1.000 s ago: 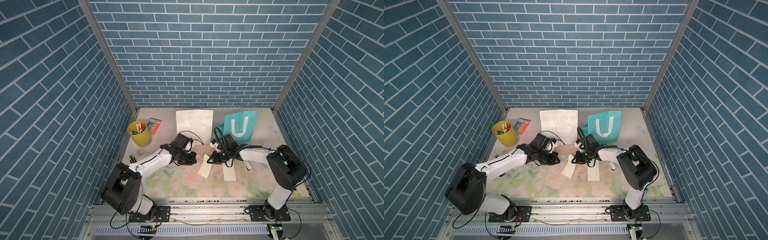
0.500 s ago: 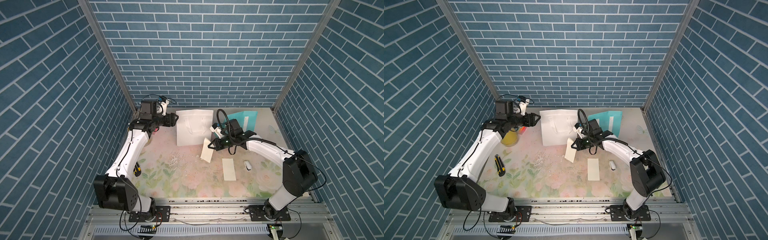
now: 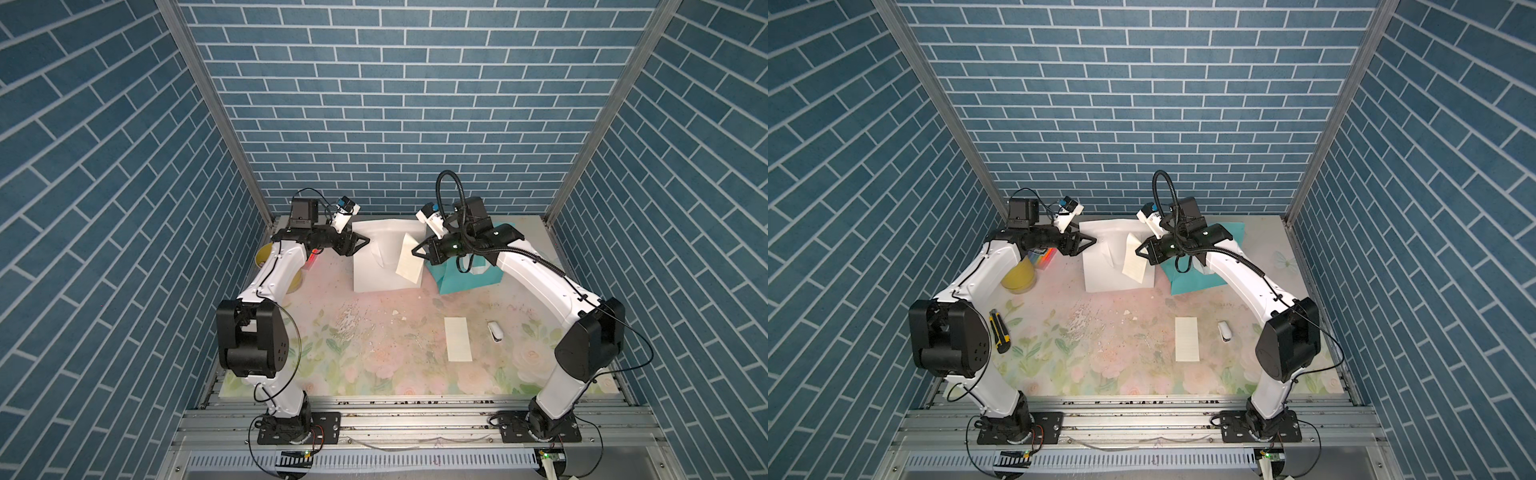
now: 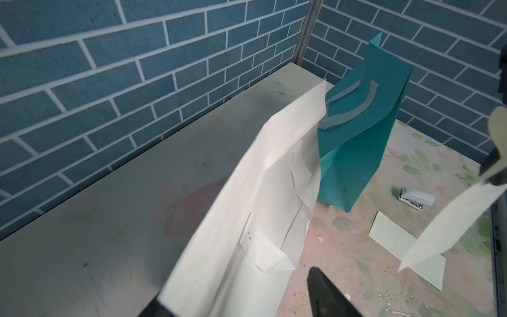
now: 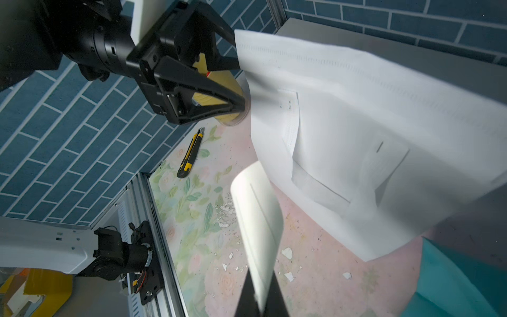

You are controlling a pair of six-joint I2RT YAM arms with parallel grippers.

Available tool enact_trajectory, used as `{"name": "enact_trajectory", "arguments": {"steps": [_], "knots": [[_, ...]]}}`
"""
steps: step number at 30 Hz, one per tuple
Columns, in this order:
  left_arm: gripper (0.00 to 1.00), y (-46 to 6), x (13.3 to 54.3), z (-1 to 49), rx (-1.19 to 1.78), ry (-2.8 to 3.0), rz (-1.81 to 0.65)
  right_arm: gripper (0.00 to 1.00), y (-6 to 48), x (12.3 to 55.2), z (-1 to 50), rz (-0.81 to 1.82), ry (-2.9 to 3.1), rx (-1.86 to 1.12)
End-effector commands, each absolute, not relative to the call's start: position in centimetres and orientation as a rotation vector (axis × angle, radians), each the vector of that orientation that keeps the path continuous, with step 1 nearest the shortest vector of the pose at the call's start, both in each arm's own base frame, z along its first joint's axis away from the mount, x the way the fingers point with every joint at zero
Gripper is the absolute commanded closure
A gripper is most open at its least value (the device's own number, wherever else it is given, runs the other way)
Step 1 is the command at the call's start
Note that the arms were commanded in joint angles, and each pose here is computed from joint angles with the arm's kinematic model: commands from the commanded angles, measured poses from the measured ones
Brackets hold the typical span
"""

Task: Staple the receipts to the bags
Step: Adjust the takeout bag at the center of the board, then hold the receipt from the takeout bag.

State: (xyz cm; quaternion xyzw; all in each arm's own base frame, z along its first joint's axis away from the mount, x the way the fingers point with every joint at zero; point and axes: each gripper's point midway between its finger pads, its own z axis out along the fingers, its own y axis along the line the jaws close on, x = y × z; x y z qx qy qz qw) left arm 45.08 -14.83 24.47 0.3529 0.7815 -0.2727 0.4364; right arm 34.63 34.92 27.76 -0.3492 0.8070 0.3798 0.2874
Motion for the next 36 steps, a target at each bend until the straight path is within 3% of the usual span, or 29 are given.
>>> {"name": "enact_trajectory", "arguments": {"steps": [1, 7, 20, 24, 31, 36], "knots": [[0.38, -15.7, 44.0, 25.8, 0.977, 1.855, -0.739, 0.98, 35.6, 35.7, 27.1, 0.965, 2.142, -1.021], [0.49, -16.6, 42.3, 25.8, 1.008, 1.833, -0.869, 0.98, 38.6, 37.5, 27.6, 0.936, 2.081, -1.083], [0.47, -16.9, 40.6, 26.3, 1.058, 1.803, -0.931, 0.97, 43.5, 38.7, 27.9, 0.97, 1.978, -1.136], [0.52, -16.9, 40.6, 26.1, 1.055, 1.81, -0.941, 0.96, 44.7, 38.5, 27.9, 1.014, 1.96, -1.139], [0.69, -16.8, 40.9, 25.2, 1.047, 1.846, -0.952, 0.94, 45.4, 38.2, 28.3, 1.073, 1.939, -1.135], [0.91, -17.0, 41.1, 25.1, 1.044, 1.847, -0.978, 0.93, 45.5, 37.9, 28.3, 1.103, 1.935, -1.142]]}}
